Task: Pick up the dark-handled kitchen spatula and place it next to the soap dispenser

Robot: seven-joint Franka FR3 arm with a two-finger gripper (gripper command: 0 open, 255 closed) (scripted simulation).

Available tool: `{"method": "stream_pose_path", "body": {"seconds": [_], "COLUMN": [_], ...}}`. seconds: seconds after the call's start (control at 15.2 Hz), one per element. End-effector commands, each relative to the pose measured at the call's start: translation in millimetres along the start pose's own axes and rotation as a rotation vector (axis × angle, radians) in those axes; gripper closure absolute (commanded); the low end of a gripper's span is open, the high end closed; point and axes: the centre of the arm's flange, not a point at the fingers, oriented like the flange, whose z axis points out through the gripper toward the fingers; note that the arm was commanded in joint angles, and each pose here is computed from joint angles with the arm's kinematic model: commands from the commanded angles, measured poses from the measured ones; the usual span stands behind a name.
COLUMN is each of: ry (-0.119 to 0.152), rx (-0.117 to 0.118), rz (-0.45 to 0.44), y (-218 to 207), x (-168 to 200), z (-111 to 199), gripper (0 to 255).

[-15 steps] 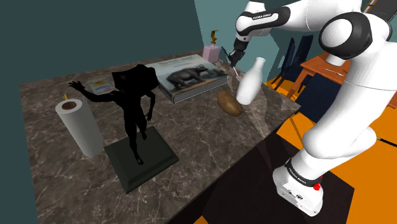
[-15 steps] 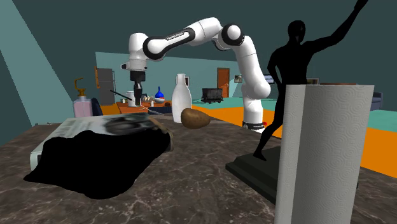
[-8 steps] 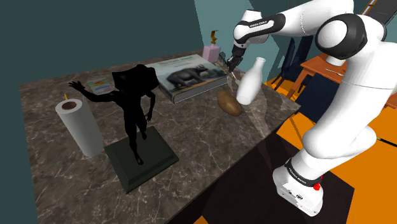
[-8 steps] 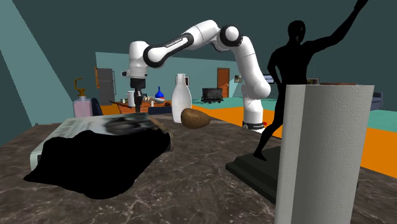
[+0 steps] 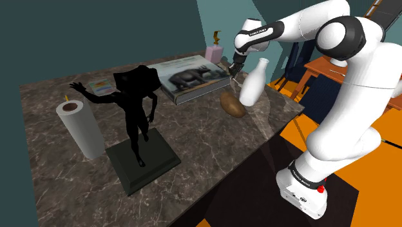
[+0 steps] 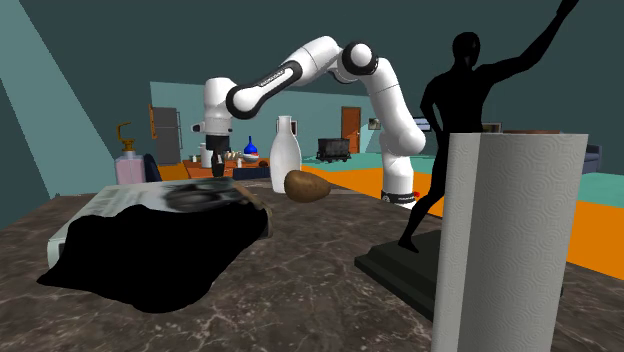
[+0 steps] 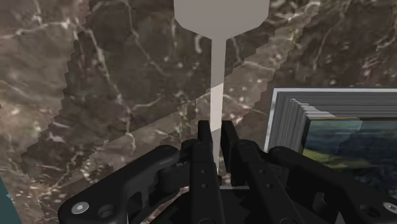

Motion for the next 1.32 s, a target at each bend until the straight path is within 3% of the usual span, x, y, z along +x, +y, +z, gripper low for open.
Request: {"method": "stream_pose_path", "body": {"seconds": [0.0, 0.33, 0.4, 0.73, 0.99, 1.25], "ry": [0.001, 0.000, 0.000, 0.001, 0.001, 0.001], "rx": [0.000, 0.000, 0.000, 0.000, 0.000, 0.000], "rz": [0.000, 0.000, 0.000, 0.000, 0.000, 0.000], "y": [-1, -1, -1, -1, -1, -1], "x": [0, 0, 0, 0, 0, 0], "z": [1, 1, 1, 1, -49, -49], "gripper": [255, 255, 0, 0, 0, 0]}}
